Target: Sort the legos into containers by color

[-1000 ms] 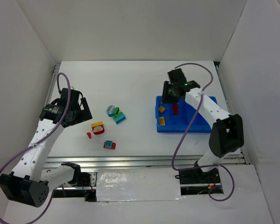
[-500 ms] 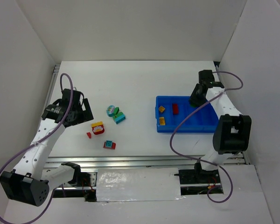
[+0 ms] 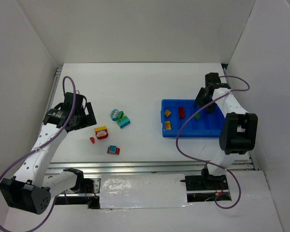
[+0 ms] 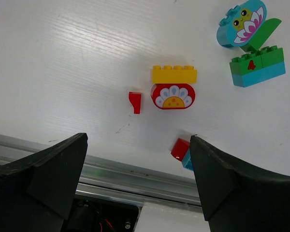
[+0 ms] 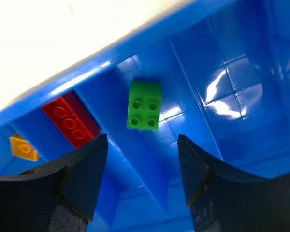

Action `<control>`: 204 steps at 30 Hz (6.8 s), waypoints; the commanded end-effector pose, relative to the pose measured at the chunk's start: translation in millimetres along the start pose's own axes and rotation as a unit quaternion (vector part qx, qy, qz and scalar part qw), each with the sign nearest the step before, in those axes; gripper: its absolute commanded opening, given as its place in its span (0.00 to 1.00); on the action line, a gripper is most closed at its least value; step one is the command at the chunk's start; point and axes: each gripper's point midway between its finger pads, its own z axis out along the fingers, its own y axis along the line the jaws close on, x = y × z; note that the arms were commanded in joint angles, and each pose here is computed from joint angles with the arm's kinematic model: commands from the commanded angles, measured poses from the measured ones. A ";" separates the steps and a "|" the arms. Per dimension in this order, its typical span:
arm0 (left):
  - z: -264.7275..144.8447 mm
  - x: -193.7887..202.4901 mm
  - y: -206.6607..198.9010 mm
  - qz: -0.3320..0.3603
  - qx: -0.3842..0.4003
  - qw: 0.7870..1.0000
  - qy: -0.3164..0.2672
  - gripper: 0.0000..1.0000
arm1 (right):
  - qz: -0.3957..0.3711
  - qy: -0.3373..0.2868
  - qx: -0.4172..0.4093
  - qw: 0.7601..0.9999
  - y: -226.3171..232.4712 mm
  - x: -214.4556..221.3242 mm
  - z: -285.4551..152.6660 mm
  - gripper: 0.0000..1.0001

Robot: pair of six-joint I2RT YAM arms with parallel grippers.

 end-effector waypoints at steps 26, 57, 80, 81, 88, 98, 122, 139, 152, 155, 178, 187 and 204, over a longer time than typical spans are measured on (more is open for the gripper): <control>-19.1 -9.8 1.6 -0.006 0.013 1.000 -0.004 0.99 | -0.434 -0.026 -0.280 0.856 351.0 197.2 -81.6 0.97; -25.2 4.4 7.8 0.016 0.017 1.000 0.010 0.99 | -0.490 0.010 -0.217 0.844 347.6 259.2 0.7 0.89; -74.1 -15.9 -123.3 -0.035 0.332 0.936 0.116 0.99 | -0.520 -0.079 -0.481 0.701 271.2 251.5 -207.5 0.30; -81.7 -11.8 -136.3 -0.038 0.371 0.917 0.142 0.99 | -0.513 -0.091 -0.494 0.696 267.6 247.1 -223.4 0.30; -113.3 -2.5 -185.3 -0.039 0.474 0.855 0.205 0.99 | -0.497 -0.103 -0.515 0.691 256.1 242.4 -251.4 0.34; -100.8 17.3 -190.6 -0.046 0.456 0.856 0.237 0.95 | -0.486 -0.135 -0.524 0.686 254.7 231.5 -269.6 0.35; -122.3 3.7 -225.3 0.016 0.514 0.839 0.180 0.00 | -0.472 -0.133 -0.525 0.696 254.1 230.0 -269.6 1.00; -176.6 14.3 -225.1 0.175 0.676 0.711 0.082 0.00 | -0.329 -0.025 -0.718 0.613 188.1 190.6 -334.4 0.99; -223.9 37.9 -212.4 0.254 0.738 0.621 0.079 0.00 | -0.315 -0.007 -0.740 0.594 212.0 183.7 -355.0 0.89; -226.3 38.7 -213.2 0.256 0.740 0.617 0.075 0.00 | -0.324 0.012 -0.758 0.565 214.9 193.3 -365.1 0.76; -192.9 -4.2 -229.8 0.219 0.643 0.734 0.008 0.99 | -0.285 -0.045 -0.752 0.592 219.9 175.6 -356.2 0.00; -187.3 -55.6 -216.3 0.089 0.594 0.796 -0.073 0.99 | -0.176 -0.213 -0.750 0.602 205.8 123.0 -392.0 0.00; -302.8 -61.6 -228.8 0.107 0.782 0.606 -0.093 0.98 | -0.092 -0.247 -0.814 0.518 201.5 102.7 -454.7 0.00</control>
